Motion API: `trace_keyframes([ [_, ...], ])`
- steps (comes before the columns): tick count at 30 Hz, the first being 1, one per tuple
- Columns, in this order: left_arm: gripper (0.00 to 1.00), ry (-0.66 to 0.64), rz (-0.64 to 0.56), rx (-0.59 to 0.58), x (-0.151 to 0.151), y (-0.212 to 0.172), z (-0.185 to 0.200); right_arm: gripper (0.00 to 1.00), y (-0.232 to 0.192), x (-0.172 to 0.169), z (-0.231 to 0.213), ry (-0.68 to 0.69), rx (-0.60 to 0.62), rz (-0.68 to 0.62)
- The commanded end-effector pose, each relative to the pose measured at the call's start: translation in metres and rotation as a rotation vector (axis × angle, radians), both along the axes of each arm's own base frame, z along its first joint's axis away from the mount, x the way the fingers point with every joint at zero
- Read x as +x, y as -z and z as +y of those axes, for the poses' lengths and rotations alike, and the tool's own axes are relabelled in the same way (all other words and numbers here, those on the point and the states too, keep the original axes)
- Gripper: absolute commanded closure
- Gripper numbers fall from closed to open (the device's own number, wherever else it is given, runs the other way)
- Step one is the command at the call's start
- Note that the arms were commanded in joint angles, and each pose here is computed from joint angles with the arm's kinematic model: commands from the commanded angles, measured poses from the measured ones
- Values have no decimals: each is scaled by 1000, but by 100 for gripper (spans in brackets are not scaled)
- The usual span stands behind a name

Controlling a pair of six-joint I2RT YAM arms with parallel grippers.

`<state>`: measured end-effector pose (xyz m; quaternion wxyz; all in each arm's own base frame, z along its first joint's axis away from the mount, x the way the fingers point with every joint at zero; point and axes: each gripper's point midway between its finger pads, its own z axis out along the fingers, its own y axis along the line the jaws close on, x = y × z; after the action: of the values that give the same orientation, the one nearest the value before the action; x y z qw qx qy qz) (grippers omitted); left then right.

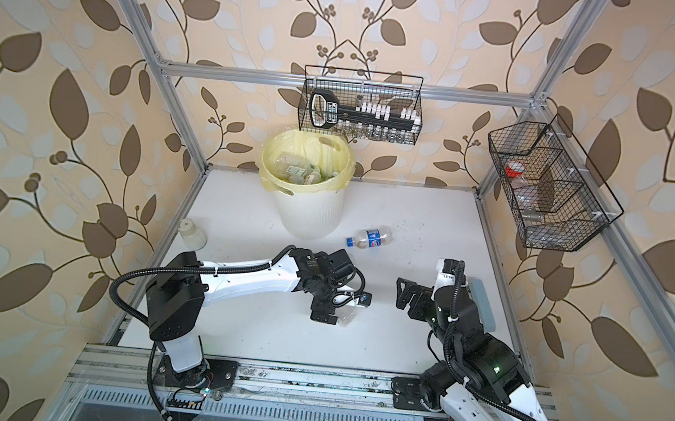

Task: Throw the plastic bottles in the bin
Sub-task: 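Lower the left gripper onto the green-capped clear bottle and close it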

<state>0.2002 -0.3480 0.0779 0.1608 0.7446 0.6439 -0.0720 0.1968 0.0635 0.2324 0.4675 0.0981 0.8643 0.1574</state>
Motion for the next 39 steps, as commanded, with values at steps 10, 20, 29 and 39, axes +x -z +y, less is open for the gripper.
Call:
trace_keyframes([
  [10,1,38,20,35,-4,25,-5,0,5,-6,-11,40,-3,-2],
  [20,18,-15,90,82,-12,36,1,0,4,-6,-10,32,-2,-7],
  [29,35,-68,157,93,-20,13,3,0,5,-4,-8,27,-2,-14],
  [39,38,-188,349,82,-39,-33,-10,0,10,8,6,6,42,-28],
])
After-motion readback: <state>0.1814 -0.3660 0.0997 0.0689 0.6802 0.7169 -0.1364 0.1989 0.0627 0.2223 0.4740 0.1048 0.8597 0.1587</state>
